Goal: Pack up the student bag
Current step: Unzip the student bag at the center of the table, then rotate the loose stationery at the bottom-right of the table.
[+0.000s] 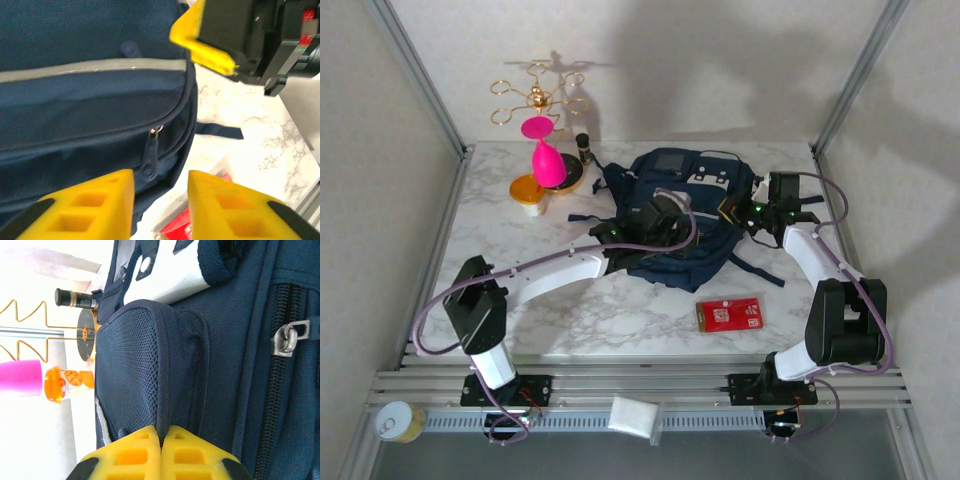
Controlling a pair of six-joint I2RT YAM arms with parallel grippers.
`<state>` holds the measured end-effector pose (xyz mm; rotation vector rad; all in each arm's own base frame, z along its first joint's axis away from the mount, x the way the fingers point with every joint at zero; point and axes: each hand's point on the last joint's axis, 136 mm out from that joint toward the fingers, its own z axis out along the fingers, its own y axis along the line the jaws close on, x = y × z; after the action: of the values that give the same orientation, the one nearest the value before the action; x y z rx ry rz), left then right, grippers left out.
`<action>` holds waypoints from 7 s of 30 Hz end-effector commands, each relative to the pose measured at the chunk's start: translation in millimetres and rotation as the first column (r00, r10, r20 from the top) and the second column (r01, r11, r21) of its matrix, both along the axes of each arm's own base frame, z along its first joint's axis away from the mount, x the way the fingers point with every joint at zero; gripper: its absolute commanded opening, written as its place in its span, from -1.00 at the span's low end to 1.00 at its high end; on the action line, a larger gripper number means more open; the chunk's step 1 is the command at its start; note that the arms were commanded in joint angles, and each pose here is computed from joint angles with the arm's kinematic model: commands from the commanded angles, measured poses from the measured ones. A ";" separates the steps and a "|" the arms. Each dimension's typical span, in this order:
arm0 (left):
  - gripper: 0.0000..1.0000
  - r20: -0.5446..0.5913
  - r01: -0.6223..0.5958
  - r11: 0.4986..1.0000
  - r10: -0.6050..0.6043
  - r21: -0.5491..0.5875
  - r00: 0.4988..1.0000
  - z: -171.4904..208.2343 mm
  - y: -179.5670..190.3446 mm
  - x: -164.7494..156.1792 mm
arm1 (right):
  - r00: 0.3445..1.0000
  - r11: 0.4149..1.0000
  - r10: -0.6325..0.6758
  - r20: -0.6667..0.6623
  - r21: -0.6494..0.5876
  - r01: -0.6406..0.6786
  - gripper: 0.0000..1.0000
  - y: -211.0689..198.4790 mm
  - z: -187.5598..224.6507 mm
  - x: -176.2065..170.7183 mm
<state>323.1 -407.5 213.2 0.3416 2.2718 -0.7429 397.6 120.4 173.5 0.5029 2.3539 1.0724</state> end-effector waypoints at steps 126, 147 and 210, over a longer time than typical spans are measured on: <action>-1.00 -0.030 -0.174 0.958 0.186 0.226 0.982 -89.4 87.2 19.0 | 0.999 0.992 -0.047 0.027 0.122 0.043 -0.27 106.8 3.4 -12.0; -1.00 -0.049 -0.382 0.887 0.407 0.259 0.912 -104.6 190.1 17.5 | 0.947 0.948 0.301 0.112 0.067 -0.310 -1.00 94.0 35.9 -19.1; -0.01 -0.293 0.045 0.990 -0.084 -0.137 0.952 -145.4 -44.4 -75.6 | 0.851 0.937 -0.320 -0.417 -0.272 0.219 0.82 -54.5 -146.6 -206.8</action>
<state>237.9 -443.7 71.0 0.3091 2.4977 -1.0147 150.8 65.1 22.5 1.1582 2.7726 0.5171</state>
